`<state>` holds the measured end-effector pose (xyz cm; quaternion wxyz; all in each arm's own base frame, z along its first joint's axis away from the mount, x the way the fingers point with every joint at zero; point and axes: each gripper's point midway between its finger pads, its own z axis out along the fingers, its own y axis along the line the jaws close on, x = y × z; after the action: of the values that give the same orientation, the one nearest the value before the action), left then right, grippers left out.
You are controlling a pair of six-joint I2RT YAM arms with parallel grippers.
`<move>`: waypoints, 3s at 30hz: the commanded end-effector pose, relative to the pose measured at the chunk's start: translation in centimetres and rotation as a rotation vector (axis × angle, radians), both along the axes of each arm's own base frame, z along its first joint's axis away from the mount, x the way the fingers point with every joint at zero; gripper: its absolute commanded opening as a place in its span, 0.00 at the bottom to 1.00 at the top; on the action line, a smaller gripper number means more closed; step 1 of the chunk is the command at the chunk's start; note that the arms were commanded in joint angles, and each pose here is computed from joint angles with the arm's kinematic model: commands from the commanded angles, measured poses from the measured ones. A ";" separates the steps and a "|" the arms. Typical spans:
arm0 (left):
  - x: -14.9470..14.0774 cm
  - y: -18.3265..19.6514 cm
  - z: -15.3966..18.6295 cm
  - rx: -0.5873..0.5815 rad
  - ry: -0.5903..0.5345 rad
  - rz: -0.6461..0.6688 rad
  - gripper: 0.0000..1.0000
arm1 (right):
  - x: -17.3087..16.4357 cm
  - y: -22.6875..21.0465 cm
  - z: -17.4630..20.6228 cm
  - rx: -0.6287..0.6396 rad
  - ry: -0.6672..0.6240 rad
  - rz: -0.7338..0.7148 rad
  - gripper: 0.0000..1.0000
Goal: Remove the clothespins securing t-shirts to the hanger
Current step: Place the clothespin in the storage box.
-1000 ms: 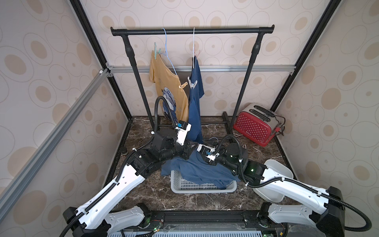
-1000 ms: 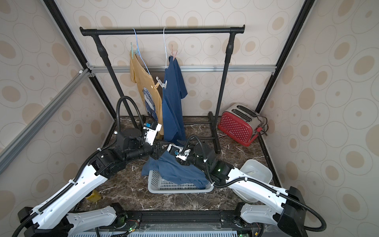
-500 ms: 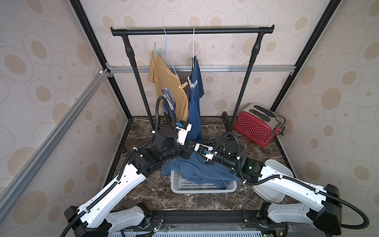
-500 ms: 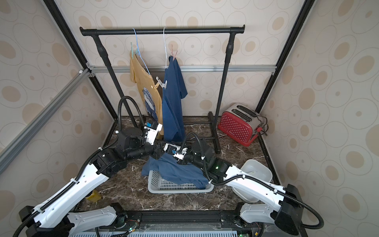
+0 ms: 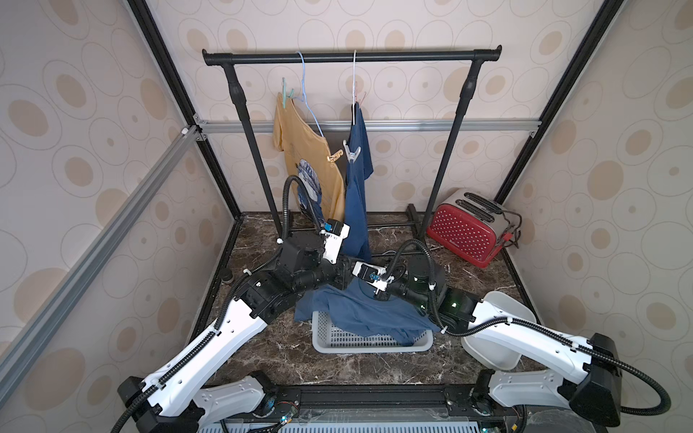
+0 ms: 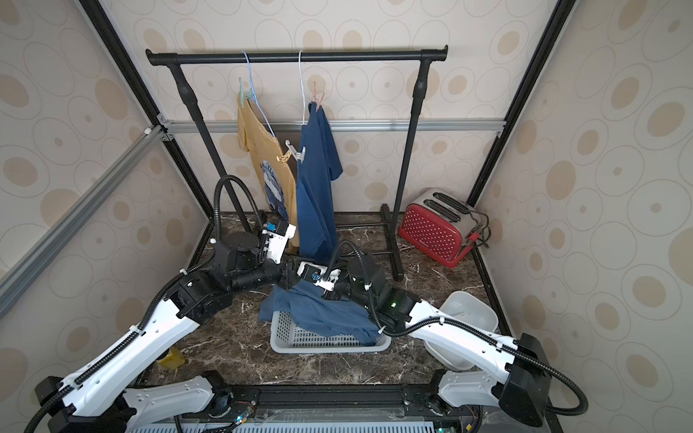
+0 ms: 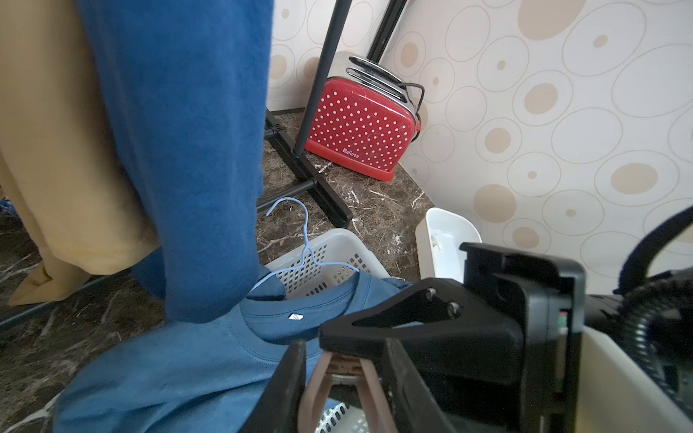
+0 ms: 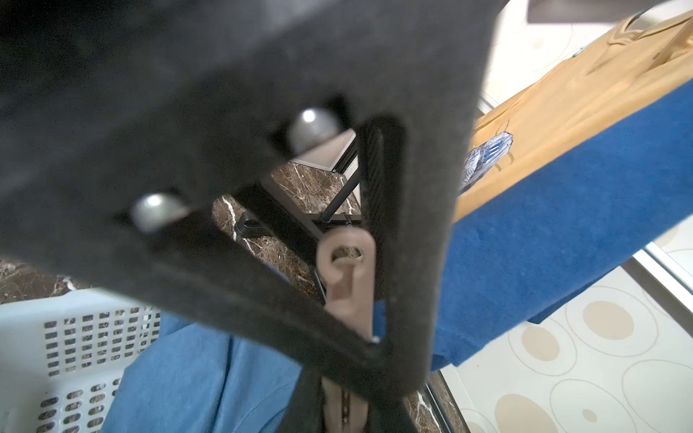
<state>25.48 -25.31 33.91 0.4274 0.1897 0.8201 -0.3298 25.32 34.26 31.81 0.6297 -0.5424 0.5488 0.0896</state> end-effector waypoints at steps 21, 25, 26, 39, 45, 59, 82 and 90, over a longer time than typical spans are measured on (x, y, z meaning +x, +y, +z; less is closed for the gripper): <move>2.4 2.7 1.8 -0.069 -0.089 0.102 0.76 | 0.0 -5.1 -2.0 -0.095 0.024 -0.108 0.03; 2.8 2.6 1.1 -0.069 -0.093 0.095 0.76 | 0.6 -7.1 -3.1 -0.121 0.053 -0.164 0.03; 2.8 2.5 0.8 -0.065 -0.098 0.087 0.77 | 0.7 -7.7 -3.3 -0.126 0.062 -0.178 0.03; 3.1 0.4 -1.5 -0.148 -0.140 0.000 0.80 | 1.1 -15.8 -5.6 -0.242 0.163 -0.391 0.02; 1.9 -0.1 -1.7 -0.230 -0.215 -0.064 0.83 | 1.1 -21.7 -7.6 -0.288 0.211 -0.573 0.02; 0.5 0.7 -5.1 -0.143 -0.257 -0.099 0.83 | -2.8 -36.5 -15.3 -0.474 0.435 -1.002 0.03; 0.5 0.6 -5.9 -0.129 -0.226 -0.095 0.83 | -5.2 -43.6 -25.7 -0.603 0.995 -1.134 0.06; 0.7 0.7 -6.5 -0.098 -0.218 -0.093 0.84 | -5.1 -43.5 -25.8 -0.588 0.999 -1.134 0.29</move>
<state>26.04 -24.64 27.15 0.5004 0.2320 0.7442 -0.3767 19.83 -9.41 5.25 0.0821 -0.2118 0.9601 -0.1630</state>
